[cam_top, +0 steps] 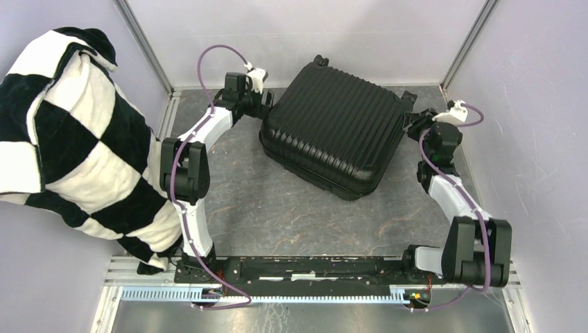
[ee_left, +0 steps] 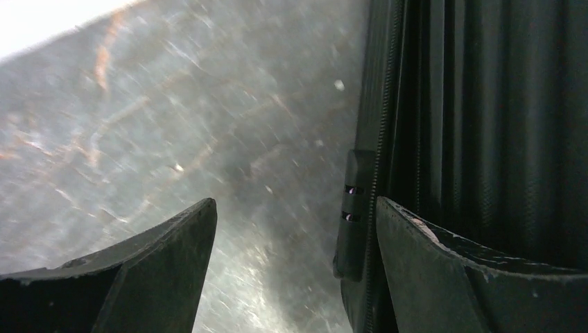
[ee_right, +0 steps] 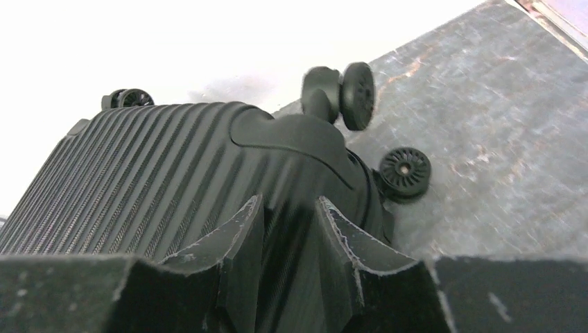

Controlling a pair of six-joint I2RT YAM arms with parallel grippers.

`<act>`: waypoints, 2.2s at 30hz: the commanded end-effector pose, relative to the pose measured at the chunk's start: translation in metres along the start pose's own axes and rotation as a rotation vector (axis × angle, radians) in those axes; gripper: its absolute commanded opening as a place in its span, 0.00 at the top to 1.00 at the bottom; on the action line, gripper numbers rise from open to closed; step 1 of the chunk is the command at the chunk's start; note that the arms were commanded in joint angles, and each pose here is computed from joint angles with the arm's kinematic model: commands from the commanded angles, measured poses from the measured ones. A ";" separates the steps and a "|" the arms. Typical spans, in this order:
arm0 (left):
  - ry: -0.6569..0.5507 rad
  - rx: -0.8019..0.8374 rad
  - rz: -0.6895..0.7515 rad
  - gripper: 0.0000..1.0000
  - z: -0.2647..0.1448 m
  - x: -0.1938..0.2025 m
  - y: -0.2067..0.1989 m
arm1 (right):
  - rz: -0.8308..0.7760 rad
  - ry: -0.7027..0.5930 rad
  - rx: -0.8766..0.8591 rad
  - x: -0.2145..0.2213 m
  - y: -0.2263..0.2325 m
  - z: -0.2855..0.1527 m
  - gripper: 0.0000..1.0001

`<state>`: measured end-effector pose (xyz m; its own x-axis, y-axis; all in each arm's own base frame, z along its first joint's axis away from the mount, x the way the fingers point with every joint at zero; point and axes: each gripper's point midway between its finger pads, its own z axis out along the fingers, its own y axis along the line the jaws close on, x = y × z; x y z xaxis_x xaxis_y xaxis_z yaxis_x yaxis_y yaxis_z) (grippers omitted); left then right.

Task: Pack the luggage

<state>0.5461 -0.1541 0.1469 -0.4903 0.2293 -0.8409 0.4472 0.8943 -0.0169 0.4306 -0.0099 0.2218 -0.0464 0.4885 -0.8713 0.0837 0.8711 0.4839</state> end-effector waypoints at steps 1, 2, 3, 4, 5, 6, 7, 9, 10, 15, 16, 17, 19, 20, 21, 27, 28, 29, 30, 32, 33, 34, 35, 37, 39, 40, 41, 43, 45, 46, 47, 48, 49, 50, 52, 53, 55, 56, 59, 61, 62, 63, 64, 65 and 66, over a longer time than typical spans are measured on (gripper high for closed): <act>0.041 0.210 0.092 0.09 -0.022 0.018 -0.061 | 0.046 0.065 0.176 0.018 -0.049 -0.034 0.60; 0.039 0.202 0.099 0.09 -0.024 0.019 -0.059 | 0.044 0.029 0.251 0.008 -0.066 -0.039 0.59; 0.042 0.196 0.101 0.10 -0.026 0.021 -0.057 | 0.042 0.007 0.308 0.002 -0.080 -0.042 0.59; 0.042 0.192 0.102 0.10 -0.026 0.022 -0.056 | 0.031 0.004 0.336 0.000 -0.088 -0.043 0.59; 0.039 0.186 0.100 0.10 -0.027 0.022 -0.055 | 0.014 0.015 0.369 0.000 -0.096 -0.040 0.59; 0.038 0.184 0.098 0.10 -0.028 0.022 -0.055 | 0.005 0.048 0.401 0.006 -0.105 -0.037 0.59; 0.038 0.183 0.092 0.10 -0.028 0.022 -0.055 | -0.001 0.065 0.420 0.009 -0.110 -0.032 0.59; 0.037 0.183 0.081 0.10 -0.030 0.021 -0.056 | -0.005 0.099 0.435 0.020 -0.119 -0.021 0.58; 0.034 0.183 0.077 0.10 -0.031 0.020 -0.056 | -0.007 0.122 0.427 0.025 -0.120 -0.012 0.58; 0.034 0.194 0.061 0.11 -0.035 0.023 -0.060 | -0.038 0.308 0.199 0.058 -0.083 0.041 0.62; 0.035 0.199 0.060 0.12 -0.037 0.025 -0.061 | -0.057 0.338 0.154 0.064 -0.072 0.050 0.62; 0.035 0.205 0.057 0.12 -0.039 0.025 -0.062 | -0.078 0.365 0.093 0.071 -0.056 0.056 0.62; 0.045 0.216 0.052 0.13 -0.044 0.031 -0.066 | -0.088 0.393 0.001 0.079 -0.029 0.065 0.62; 0.045 0.220 0.052 0.13 -0.048 0.033 -0.067 | -0.088 0.392 -0.047 0.082 -0.015 0.067 0.62; 0.049 0.221 0.054 0.13 -0.052 0.036 -0.068 | -0.091 0.396 -0.081 0.086 -0.003 0.067 0.62; 0.085 0.248 0.092 0.14 -0.087 0.052 -0.077 | -0.098 0.461 -0.312 0.116 0.076 0.065 0.62; 0.086 0.251 0.096 0.14 -0.093 0.054 -0.078 | -0.100 0.468 -0.344 0.120 0.088 0.063 0.62; 0.097 0.254 0.097 0.14 -0.100 0.058 -0.080 | -0.102 0.473 -0.377 0.124 0.100 0.062 0.63; 0.100 0.253 0.099 0.14 -0.106 0.061 -0.081 | -0.104 0.480 -0.411 0.128 0.112 0.060 0.63; 0.099 0.234 0.100 0.14 -0.120 0.064 -0.080 | -0.110 0.492 -0.481 0.133 0.133 0.058 0.63; 0.094 0.211 0.096 0.14 -0.127 0.065 -0.077 | -0.117 0.500 -0.517 0.135 0.143 0.056 0.64; 0.091 0.192 0.089 0.14 -0.133 0.066 -0.075 | -0.123 0.512 -0.538 0.138 0.147 0.055 0.63; 0.086 0.165 0.081 0.14 -0.140 0.066 -0.070 | -0.131 0.521 -0.558 0.141 0.152 0.054 0.63; 0.081 0.085 0.052 0.14 -0.151 0.067 -0.057 | -0.146 0.554 -0.579 0.148 0.151 0.049 0.62; 0.086 -0.016 0.008 0.14 -0.159 0.070 -0.040 | -0.193 0.581 -0.523 0.157 0.135 0.046 0.62; 0.095 -0.063 -0.019 0.13 -0.161 0.073 -0.031 | -0.221 0.587 -0.451 0.161 0.117 0.045 0.61; 0.100 -0.095 -0.050 0.12 -0.163 0.075 -0.022 | -0.234 0.585 -0.383 0.163 0.100 0.042 0.60; 0.105 -0.134 -0.129 0.10 -0.166 0.079 -0.008 | -0.204 0.562 -0.266 0.163 0.063 0.029 0.59; 0.105 -0.145 -0.202 0.08 -0.169 0.079 0.005 | -0.154 0.551 -0.183 0.167 0.027 0.008 0.58; 0.104 -0.144 -0.236 0.05 -0.170 0.077 0.010 | -0.150 0.546 -0.148 0.166 0.013 0.000 0.58; 0.103 -0.138 -0.265 0.02 -0.172 0.073 0.014 | -0.150 0.550 -0.110 0.167 -0.003 -0.010 0.58; 0.104 -0.129 -0.277 0.01 -0.175 0.069 0.016 | -0.158 0.546 -0.093 0.166 -0.010 -0.020 0.58; 0.102 -0.123 -0.280 0.00 -0.178 0.065 0.018 | -0.168 0.543 -0.084 0.167 -0.015 -0.032 0.58; 0.103 -0.122 -0.280 0.00 -0.182 0.063 0.020 | -0.178 0.545 -0.085 0.169 -0.017 -0.040 0.58; 0.095 -0.130 -0.278 0.00 -0.191 0.060 0.023 | -0.180 0.543 -0.094 0.172 -0.017 -0.057 0.58; 0.088 -0.141 -0.278 0.00 -0.196 0.060 0.024 | -0.186 0.540 -0.105 0.172 -0.014 -0.061 0.58; 0.085 -0.166 -0.276 0.00 -0.204 0.064 0.025 | -0.211 0.533 -0.133 0.169 -0.001 -0.065 0.58; 0.082 -0.183 -0.274 0.00 -0.207 0.065 0.026 | -0.226 0.537 -0.146 0.168 0.007 -0.067 0.58; 0.063 -0.229 -0.273 0.00 -0.220 0.065 0.029 | -0.270 0.521 -0.214 0.163 0.042 -0.072 0.58; 0.056 -0.255 -0.277 0.00 -0.225 0.066 0.031 | -0.299 0.520 -0.232 0.160 0.056 -0.076 0.58; 0.058 -0.258 -0.278 0.00 -0.226 0.068 0.031 | -0.319 0.516 -0.237 0.158 0.060 -0.077 0.58; 0.067 -0.257 -0.281 0.00 -0.226 0.071 0.030 | -0.334 0.519 -0.234 0.158 0.060 -0.078 0.58; 0.077 -0.254 -0.284 0.00 -0.226 0.075 0.028 | -0.351 0.516 -0.236 0.156 0.061 -0.080 0.58; 0.089 -0.253 -0.288 0.00 -0.225 0.080 0.028 | -0.364 0.519 -0.231 0.155 0.059 -0.081 0.58; 0.099 -0.253 -0.290 0.00 -0.224 0.084 0.027 | -0.381 0.518 -0.224 0.154 0.056 -0.082 0.57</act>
<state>0.3579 -0.0263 0.2084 -0.6128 0.0412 -0.7892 0.1493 0.9867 -0.0644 0.3331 0.1078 0.0761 -0.6053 0.0929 -0.7906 -0.1727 0.9542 0.2444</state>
